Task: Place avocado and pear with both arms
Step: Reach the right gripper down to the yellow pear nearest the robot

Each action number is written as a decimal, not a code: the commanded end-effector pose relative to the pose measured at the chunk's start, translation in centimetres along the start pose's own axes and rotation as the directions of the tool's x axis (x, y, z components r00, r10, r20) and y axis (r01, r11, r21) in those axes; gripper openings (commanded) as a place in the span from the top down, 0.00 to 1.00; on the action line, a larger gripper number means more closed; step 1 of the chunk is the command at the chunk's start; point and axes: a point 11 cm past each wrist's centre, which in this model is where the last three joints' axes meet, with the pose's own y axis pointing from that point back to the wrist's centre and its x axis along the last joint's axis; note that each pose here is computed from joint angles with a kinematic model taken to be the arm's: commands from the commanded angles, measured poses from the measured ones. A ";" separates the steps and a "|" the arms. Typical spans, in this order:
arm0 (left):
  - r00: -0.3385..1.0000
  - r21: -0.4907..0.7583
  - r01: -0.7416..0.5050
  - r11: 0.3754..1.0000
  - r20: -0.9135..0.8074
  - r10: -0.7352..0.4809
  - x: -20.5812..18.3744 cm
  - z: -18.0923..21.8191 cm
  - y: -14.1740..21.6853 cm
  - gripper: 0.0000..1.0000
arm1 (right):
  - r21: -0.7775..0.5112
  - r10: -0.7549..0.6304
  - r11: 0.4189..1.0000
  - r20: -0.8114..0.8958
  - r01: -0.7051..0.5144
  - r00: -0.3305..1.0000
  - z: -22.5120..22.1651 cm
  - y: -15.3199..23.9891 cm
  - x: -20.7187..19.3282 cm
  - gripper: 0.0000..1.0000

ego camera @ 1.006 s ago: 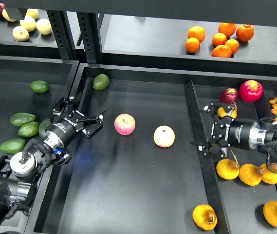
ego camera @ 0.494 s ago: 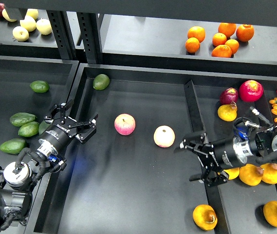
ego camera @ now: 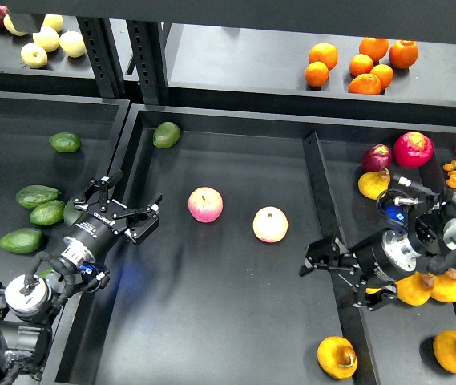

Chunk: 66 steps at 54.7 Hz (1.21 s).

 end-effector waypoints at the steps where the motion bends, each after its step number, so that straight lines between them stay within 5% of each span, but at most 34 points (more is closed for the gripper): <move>1: 1.000 0.000 0.001 1.000 0.000 -0.001 0.0 -0.1 0.1 0.01 | -0.078 0.006 0.997 -0.050 -0.010 0.999 1.4 -0.7 -0.1 0.00; 41: 1.000 0.021 0.006 1.000 0.008 -0.006 -0.2 -0.6 -0.1 0.01 | -0.309 -0.072 0.951 -0.184 0.012 0.980 4.2 -4.7 -1.6 0.02; 66: 1.000 0.026 0.005 1.000 0.008 -0.005 -0.2 -0.8 -0.2 0.01 | -0.337 -0.101 0.941 -0.214 0.024 0.972 3.3 -6.9 -2.3 0.05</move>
